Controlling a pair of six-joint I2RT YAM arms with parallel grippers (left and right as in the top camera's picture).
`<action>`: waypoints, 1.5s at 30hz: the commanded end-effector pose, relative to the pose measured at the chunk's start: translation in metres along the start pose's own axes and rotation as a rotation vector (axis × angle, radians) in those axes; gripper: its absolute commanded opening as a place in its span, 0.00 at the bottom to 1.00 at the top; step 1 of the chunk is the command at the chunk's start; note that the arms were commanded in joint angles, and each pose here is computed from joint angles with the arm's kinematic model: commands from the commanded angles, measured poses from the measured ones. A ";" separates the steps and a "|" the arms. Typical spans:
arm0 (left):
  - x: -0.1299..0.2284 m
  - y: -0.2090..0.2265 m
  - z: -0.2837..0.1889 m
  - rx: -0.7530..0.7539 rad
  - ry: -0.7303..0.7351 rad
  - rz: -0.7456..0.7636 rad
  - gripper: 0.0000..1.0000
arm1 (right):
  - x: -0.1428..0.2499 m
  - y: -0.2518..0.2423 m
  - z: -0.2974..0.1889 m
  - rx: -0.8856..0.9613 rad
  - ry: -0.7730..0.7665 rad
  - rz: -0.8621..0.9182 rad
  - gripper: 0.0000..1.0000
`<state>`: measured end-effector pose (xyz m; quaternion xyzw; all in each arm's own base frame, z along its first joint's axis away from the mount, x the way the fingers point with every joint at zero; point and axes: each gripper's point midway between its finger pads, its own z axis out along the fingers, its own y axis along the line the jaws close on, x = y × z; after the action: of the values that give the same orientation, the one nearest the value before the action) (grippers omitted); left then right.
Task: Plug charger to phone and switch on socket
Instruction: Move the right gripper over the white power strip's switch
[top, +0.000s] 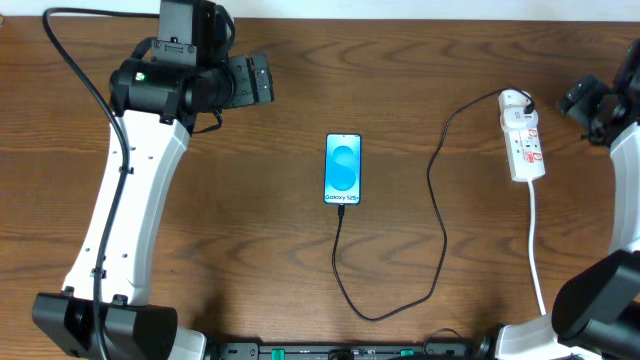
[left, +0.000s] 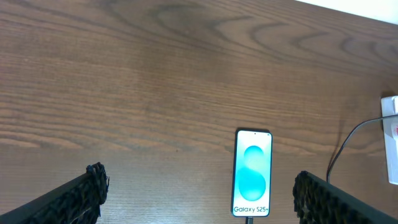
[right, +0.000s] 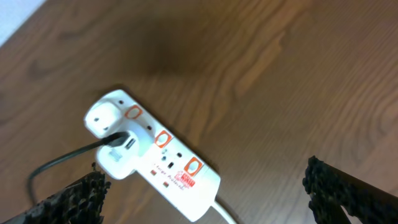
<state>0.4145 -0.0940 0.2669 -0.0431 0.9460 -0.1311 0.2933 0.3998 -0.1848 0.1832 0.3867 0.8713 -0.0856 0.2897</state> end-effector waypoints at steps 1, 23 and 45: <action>0.002 0.005 0.003 -0.017 0.011 -0.001 0.97 | 0.023 0.000 0.025 -0.013 0.092 0.012 0.99; 0.002 0.005 0.003 -0.017 0.011 -0.001 0.97 | 0.076 0.000 0.141 -0.039 0.391 0.128 0.99; 0.002 0.005 0.003 -0.017 0.011 -0.001 0.97 | 0.077 0.003 0.148 -0.048 0.387 0.173 0.99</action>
<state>0.4146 -0.0940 0.2669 -0.0431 0.9459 -0.1312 0.2935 0.4233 -0.1909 0.0201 0.4568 0.8788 0.0300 0.1343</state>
